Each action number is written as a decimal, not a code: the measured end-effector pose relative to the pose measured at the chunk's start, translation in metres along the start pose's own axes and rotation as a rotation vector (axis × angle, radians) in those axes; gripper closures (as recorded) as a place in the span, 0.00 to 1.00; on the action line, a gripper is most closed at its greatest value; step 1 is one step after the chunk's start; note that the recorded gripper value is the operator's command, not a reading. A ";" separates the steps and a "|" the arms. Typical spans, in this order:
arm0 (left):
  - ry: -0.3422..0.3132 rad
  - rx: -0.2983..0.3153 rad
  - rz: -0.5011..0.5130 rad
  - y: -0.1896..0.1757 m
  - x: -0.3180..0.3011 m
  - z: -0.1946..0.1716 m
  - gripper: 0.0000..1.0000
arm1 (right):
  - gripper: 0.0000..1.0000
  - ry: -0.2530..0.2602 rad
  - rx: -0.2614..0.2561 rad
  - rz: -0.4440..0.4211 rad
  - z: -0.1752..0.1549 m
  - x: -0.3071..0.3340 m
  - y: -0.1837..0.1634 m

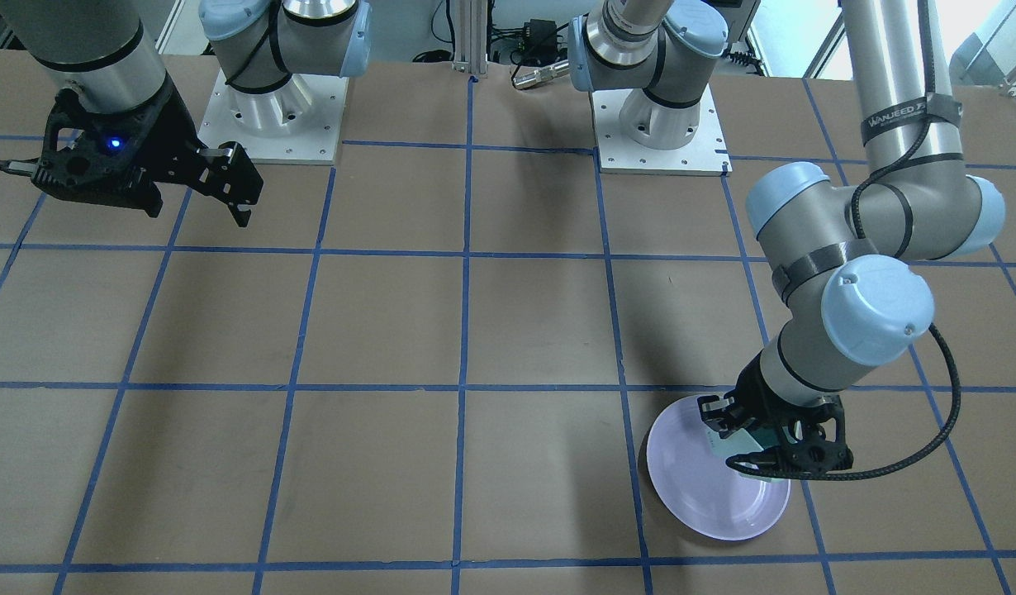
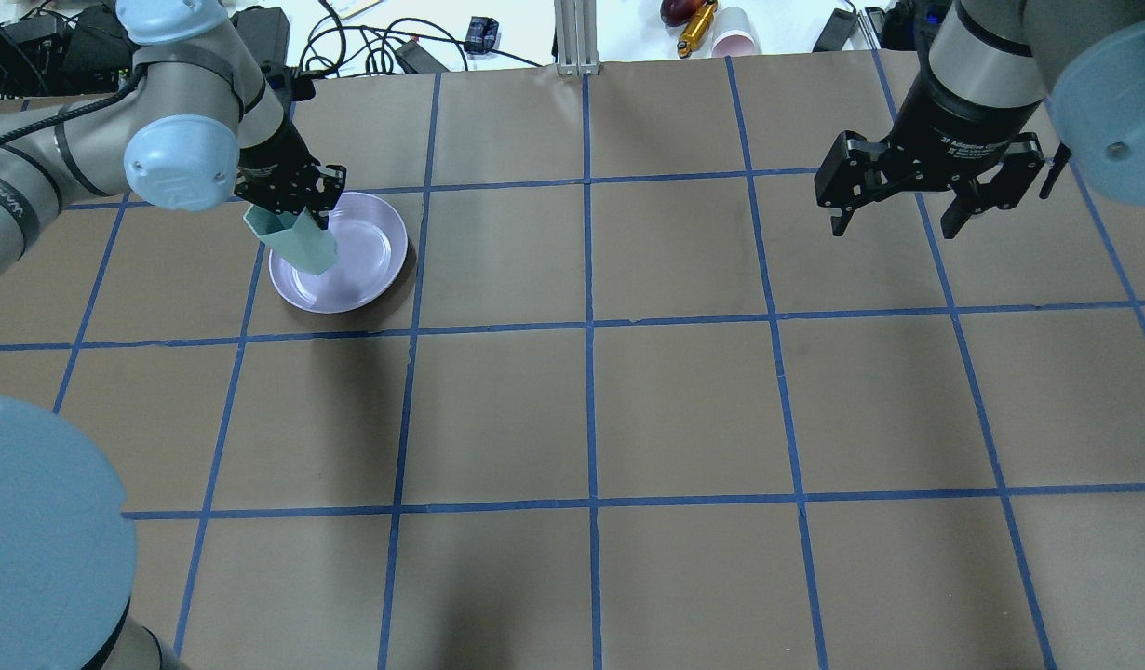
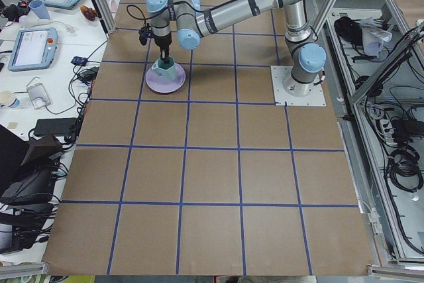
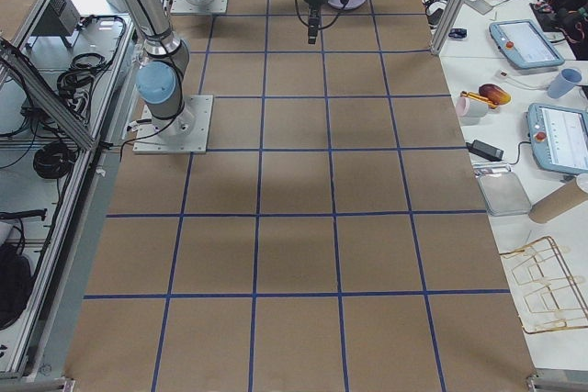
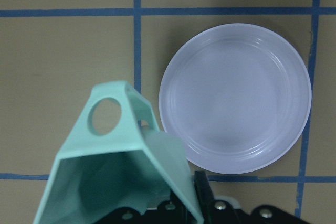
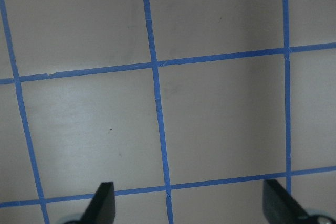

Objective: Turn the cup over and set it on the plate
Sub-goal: 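Carry the upright cup over the white plate with the left gripper, then lower the cup onto the plate and open the left gripper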

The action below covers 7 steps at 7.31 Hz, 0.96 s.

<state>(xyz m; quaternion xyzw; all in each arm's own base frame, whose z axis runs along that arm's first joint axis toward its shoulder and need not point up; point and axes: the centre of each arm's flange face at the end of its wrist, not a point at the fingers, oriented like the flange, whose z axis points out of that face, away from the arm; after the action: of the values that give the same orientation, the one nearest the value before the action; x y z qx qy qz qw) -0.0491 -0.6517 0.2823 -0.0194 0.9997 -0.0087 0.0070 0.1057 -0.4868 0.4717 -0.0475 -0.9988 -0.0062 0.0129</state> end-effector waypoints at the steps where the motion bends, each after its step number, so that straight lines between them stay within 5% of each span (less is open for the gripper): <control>1: 0.001 -0.008 -0.002 0.000 0.004 0.008 1.00 | 0.00 0.000 0.000 0.000 0.000 0.000 0.000; 3: 0.002 -0.011 -0.003 -0.002 0.007 0.017 1.00 | 0.00 0.000 0.000 0.000 0.000 0.000 0.000; 4: 0.002 -0.006 -0.002 -0.003 0.007 0.022 0.46 | 0.00 0.000 0.001 0.000 0.000 0.000 0.000; 5: 0.002 -0.005 -0.002 -0.003 0.007 0.025 0.42 | 0.00 0.000 0.001 0.000 0.000 0.000 0.000; 6: 0.003 -0.006 -0.002 -0.003 0.007 0.026 0.05 | 0.00 0.000 0.000 0.000 0.000 0.000 0.000; 7: 0.003 -0.004 -0.003 -0.003 0.007 0.025 0.00 | 0.00 0.000 0.000 0.000 0.000 0.000 0.000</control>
<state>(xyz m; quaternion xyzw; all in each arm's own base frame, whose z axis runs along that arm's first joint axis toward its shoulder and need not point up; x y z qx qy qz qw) -0.0560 -0.6553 0.2570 -0.0208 0.9997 -0.0067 0.0054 0.1057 -0.4866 0.4718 -0.0475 -0.9988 -0.0061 0.0130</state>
